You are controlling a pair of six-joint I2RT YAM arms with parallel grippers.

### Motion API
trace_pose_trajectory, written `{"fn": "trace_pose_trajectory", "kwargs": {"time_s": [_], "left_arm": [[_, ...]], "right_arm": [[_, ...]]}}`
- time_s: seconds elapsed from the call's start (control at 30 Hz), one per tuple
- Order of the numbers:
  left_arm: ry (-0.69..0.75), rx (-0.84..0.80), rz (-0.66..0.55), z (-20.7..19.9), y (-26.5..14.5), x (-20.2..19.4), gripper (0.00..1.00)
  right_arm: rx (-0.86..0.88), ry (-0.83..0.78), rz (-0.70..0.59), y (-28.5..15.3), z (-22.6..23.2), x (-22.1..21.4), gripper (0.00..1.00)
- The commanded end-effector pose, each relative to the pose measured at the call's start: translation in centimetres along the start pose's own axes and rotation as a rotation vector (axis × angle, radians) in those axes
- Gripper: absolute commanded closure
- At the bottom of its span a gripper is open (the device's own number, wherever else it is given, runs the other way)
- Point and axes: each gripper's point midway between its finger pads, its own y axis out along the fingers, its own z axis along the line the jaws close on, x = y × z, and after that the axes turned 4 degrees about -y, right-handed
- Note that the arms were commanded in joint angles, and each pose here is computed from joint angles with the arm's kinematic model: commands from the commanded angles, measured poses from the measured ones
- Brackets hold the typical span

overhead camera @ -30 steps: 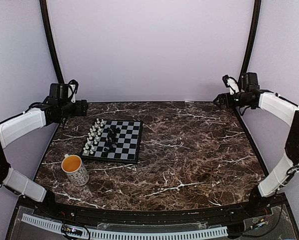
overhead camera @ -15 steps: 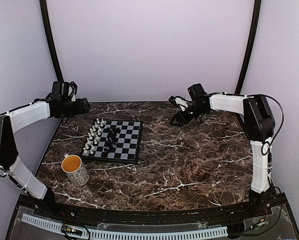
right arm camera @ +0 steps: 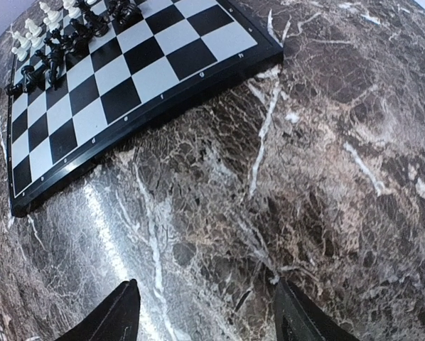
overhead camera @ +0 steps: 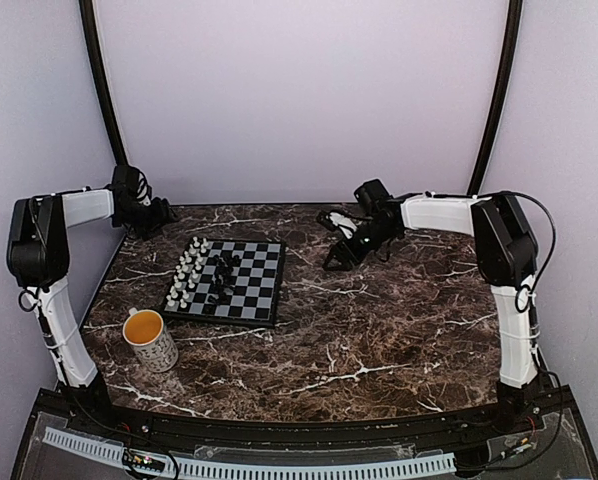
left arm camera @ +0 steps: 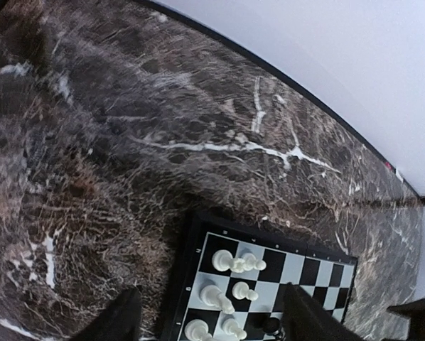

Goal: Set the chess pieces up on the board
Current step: Position the chessboard at the center of the board.

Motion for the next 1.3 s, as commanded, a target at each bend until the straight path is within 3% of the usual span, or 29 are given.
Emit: {"fn": "trace_pose_trajectory", "kwargs": {"time_s": [0.0, 0.07, 0.1, 0.17, 0.23, 0.73, 1.27], "left_arm": [[-0.116, -0.023, 0.007, 1.2, 0.0, 1.3, 0.41], [-0.109, 0.052, 0.02, 2.9, 0.6, 1.3, 0.63], [-0.104, 0.075, 0.024, 3.5, 0.7, 1.4, 0.79], [-0.103, 0.104, 0.052, 4.7, 1.5, 0.8, 0.93], [-0.098, 0.135, 0.089, 5.9, 2.7, 0.0, 0.99], [-0.102, 0.075, 0.222, 6.9, 7.4, -2.8, 1.0], [0.055, -0.024, 0.368, 0.0, 10.9, -8.4, 1.0]], "right_arm": [[0.011, -0.007, -0.025, -2.1, 1.3, 0.4, 0.35], [0.02, -0.007, -0.02, -2.3, 1.6, 0.4, 0.36], [0.025, -0.009, -0.02, -2.4, 1.7, 0.4, 0.36], [0.032, -0.013, -0.021, -2.4, 1.9, 0.5, 0.37], [0.037, -0.013, -0.022, -2.3, 1.9, 0.5, 0.39], [0.056, 0.002, 0.006, -1.8, 2.1, -0.5, 0.44], [0.051, -0.017, 0.039, -2.3, 2.7, -2.4, 0.44]]}}
